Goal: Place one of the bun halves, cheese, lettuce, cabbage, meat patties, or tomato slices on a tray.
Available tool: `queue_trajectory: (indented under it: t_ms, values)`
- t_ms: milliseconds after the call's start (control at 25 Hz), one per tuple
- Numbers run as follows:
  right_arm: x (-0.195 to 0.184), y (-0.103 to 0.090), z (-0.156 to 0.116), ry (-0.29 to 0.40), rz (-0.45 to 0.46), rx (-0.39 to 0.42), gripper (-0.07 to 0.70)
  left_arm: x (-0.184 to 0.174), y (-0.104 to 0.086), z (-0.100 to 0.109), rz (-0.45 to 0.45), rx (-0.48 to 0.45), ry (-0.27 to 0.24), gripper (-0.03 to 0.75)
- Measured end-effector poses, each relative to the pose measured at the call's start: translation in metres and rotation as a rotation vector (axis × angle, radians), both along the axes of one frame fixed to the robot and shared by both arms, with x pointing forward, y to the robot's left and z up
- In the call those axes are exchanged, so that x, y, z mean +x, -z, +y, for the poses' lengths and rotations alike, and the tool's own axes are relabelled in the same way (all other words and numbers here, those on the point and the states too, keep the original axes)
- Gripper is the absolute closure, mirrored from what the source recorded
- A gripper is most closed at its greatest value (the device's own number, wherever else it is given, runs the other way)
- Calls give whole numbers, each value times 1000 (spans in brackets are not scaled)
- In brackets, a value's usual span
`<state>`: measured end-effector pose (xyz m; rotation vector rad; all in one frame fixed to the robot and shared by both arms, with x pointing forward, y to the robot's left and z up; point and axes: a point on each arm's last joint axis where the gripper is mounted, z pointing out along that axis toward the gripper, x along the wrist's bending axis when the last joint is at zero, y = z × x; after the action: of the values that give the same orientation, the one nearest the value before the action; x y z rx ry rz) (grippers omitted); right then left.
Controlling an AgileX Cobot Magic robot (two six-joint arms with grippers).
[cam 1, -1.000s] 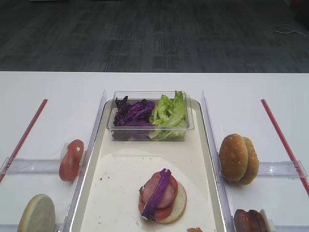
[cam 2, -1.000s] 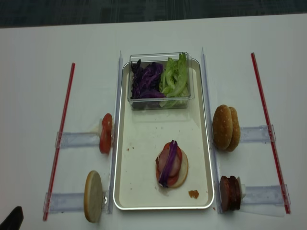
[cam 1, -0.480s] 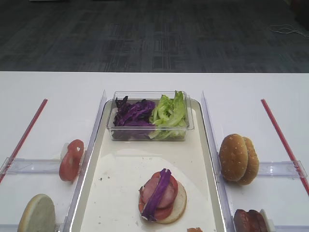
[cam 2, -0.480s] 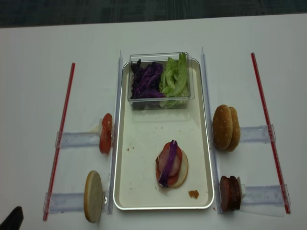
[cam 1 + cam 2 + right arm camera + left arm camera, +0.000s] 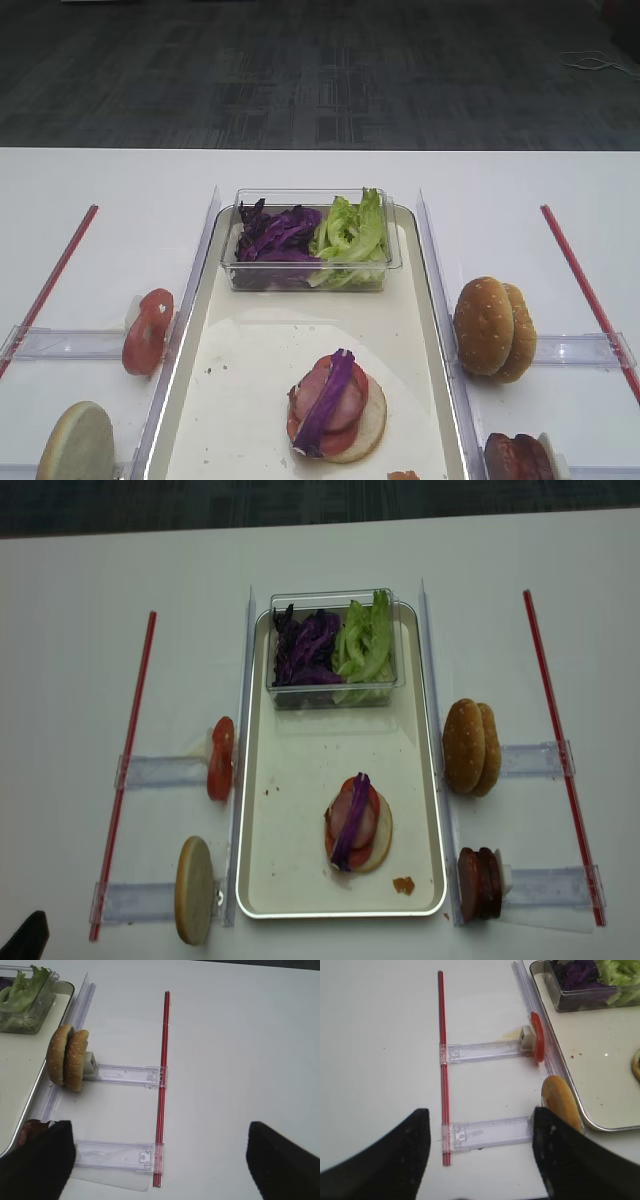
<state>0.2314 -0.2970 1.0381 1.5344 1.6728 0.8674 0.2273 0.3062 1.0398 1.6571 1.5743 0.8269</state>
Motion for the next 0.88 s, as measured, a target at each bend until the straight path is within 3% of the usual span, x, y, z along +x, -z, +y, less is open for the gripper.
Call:
queue_trajectory:
  t_ms: [880]
  values:
    - [0, 0, 0, 2, 0, 0, -61, 0, 0, 0, 0, 1, 1, 293]
